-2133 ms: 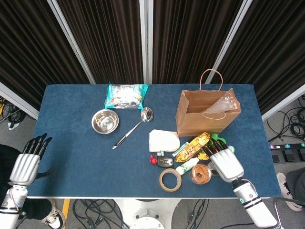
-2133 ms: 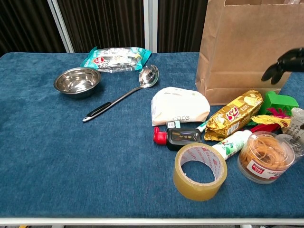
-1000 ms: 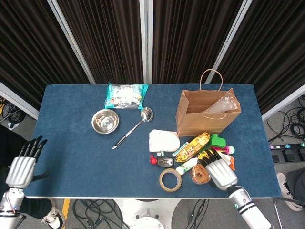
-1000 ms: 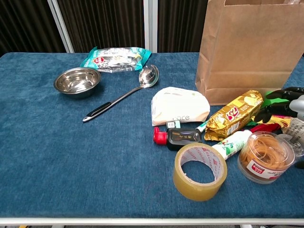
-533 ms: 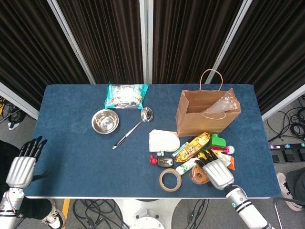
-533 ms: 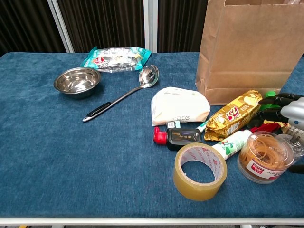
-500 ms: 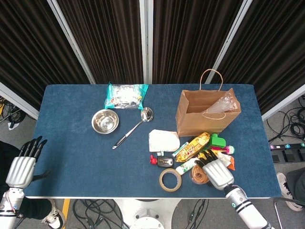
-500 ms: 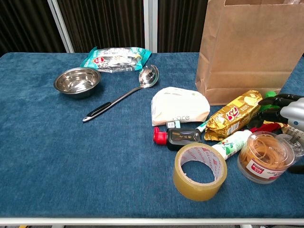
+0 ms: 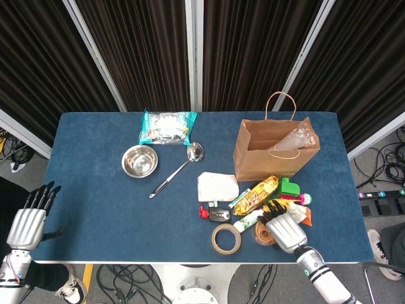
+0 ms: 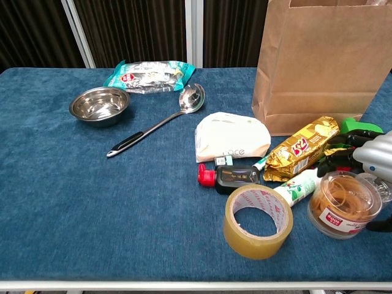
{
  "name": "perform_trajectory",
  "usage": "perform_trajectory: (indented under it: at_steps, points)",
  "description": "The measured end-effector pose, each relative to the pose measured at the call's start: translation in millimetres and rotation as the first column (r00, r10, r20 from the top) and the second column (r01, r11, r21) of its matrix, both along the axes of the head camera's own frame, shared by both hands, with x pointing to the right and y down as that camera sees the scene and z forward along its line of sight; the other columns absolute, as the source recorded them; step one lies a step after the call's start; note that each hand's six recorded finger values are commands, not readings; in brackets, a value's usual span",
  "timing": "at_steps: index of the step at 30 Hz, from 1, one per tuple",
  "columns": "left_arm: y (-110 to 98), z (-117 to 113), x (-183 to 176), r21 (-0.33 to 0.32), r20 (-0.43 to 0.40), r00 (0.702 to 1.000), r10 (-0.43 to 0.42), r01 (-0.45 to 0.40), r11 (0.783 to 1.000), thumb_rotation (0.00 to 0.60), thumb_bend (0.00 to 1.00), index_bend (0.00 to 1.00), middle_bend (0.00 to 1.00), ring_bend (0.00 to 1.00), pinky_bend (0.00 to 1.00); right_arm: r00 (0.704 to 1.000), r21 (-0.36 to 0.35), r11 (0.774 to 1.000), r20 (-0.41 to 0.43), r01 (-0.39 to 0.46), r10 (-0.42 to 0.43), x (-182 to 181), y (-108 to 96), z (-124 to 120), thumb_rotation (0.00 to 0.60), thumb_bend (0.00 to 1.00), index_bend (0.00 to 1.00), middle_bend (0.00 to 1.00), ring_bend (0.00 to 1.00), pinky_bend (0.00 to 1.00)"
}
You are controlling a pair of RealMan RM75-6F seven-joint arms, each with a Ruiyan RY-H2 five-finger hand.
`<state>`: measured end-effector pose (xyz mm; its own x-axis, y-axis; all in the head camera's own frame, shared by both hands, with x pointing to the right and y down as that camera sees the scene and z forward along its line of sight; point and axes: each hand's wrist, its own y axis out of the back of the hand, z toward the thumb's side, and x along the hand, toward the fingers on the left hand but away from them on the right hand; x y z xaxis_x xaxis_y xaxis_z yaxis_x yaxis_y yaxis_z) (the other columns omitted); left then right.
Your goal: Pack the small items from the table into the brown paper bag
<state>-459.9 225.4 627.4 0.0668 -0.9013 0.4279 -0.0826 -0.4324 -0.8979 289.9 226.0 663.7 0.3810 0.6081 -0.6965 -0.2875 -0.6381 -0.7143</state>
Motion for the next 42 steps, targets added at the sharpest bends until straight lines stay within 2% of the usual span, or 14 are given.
perform_trajectory:
  at_steps: [6,12,18,24,27,30,34,39,42]
  points:
    - [1,-1,-2,0.000,0.002,1.000,-0.005,0.005,1.000,0.600,0.11,0.08,0.09,0.00,0.12,1.000,0.020,1.000,0.003,-0.012,0.011,-1,-4,0,0.600,0.00,0.40,0.37,0.06,0.03]
    - [0,-1,-1,0.001,-0.002,1.000,-0.002,0.002,1.000,0.600,0.11,0.08,0.09,0.00,0.12,0.999,0.057,0.998,0.045,-0.027,0.024,-6,-9,-12,0.600,0.00,0.43,0.39,0.08,0.03]
    - [-3,-5,2,0.014,-0.005,1.000,0.004,-0.004,1.000,0.600,0.11,0.08,0.09,0.00,0.12,0.992,0.125,0.992,0.125,-0.035,0.020,-18,-21,-43,0.600,0.00,0.43,0.39,0.09,0.04]
    - [-3,-7,2,0.014,-0.001,1.000,0.008,-0.008,1.000,0.600,0.11,0.08,0.09,0.00,0.12,0.978,0.238,0.971,0.204,-0.012,-0.038,-41,-43,-90,0.600,0.00,0.43,0.39,0.09,0.04]
    - [-4,-8,3,0.016,-0.003,1.000,0.009,-0.009,1.000,0.600,0.11,0.08,0.09,0.00,0.12,0.969,0.311,0.950,0.240,-0.013,-0.065,-56,-61,-117,0.600,0.00,0.43,0.39,0.09,0.05]
    - [-4,-8,4,0.015,-0.008,1.000,0.010,-0.010,1.000,0.600,0.11,0.08,0.09,0.00,0.12,0.958,0.392,0.920,0.273,-0.025,-0.091,-72,-82,-145,0.600,0.00,0.43,0.39,0.10,0.06]
    - [-4,-8,7,0.018,-0.009,1.000,0.021,-0.021,1.000,0.600,0.11,0.08,0.09,0.00,0.12,0.944,0.500,0.864,0.312,-0.063,-0.111,-91,-113,-180,0.600,0.00,0.43,0.38,0.10,0.07]
    - [-4,-10,12,0.019,-0.022,0.999,0.034,-0.034,0.999,0.600,0.11,0.08,0.09,0.00,0.12,0.929,0.574,0.806,0.360,-0.146,-0.088,-105,-148,-209,0.600,0.00,0.44,0.38,0.10,0.07]
    - [-3,-9,14,0.014,-0.026,0.999,0.039,-0.039,0.999,0.600,0.11,0.08,0.09,0.00,0.12,0.930,0.628,0.752,0.363,-0.201,-0.054,-105,-169,-222,0.600,0.00,0.44,0.38,0.10,0.07]
